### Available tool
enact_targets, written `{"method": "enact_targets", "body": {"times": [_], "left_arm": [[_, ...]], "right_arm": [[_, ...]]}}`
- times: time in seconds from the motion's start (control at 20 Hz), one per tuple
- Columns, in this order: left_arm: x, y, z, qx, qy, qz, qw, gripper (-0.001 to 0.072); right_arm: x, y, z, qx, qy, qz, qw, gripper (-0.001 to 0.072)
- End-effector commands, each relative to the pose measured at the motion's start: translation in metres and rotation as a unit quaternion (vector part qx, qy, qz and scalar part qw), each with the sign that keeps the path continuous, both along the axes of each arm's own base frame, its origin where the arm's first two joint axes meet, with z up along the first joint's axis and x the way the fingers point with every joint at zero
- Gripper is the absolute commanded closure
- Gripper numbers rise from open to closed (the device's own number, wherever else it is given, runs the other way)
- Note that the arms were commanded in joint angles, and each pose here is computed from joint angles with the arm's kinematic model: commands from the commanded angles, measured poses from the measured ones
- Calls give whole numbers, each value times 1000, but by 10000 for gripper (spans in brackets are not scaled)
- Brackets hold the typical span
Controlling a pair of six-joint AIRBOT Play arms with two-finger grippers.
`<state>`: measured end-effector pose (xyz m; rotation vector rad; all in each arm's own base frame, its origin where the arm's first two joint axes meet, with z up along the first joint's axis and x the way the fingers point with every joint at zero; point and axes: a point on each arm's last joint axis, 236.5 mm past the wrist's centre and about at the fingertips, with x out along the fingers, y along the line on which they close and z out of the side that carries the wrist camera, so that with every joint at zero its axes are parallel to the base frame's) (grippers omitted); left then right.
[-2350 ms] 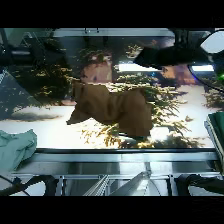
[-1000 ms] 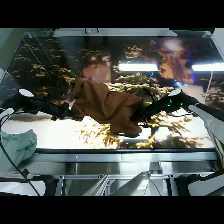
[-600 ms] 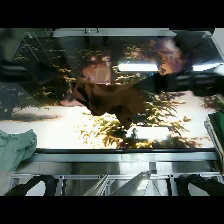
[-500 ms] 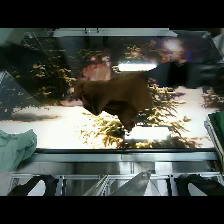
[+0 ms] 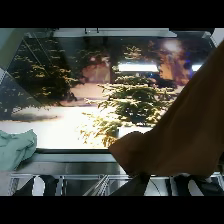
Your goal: Fold the shirts.
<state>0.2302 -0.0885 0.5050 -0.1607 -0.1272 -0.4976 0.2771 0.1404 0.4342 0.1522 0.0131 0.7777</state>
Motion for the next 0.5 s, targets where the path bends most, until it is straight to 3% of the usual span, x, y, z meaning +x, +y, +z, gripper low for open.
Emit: {"method": "enact_targets", "body": {"times": [0.0,0.15,0.35,0.4,0.45], "left_arm": [[47,14,-74,-83,134,-101,982,688],[112,6,-195,-81,296,-119,944,689],[159,-71,-320,-28,397,-196,896,688],[167,-88,-343,-29,420,-209,883,589],[174,-104,-365,-29,443,-222,868,309]], "right_arm": [[68,44,-94,14,179,117,977,695],[109,135,-190,-4,278,184,943,696],[130,214,-301,-30,378,241,894,681],[129,222,-318,-30,398,255,881,435],[131,222,-331,-28,415,260,872,184]]}}
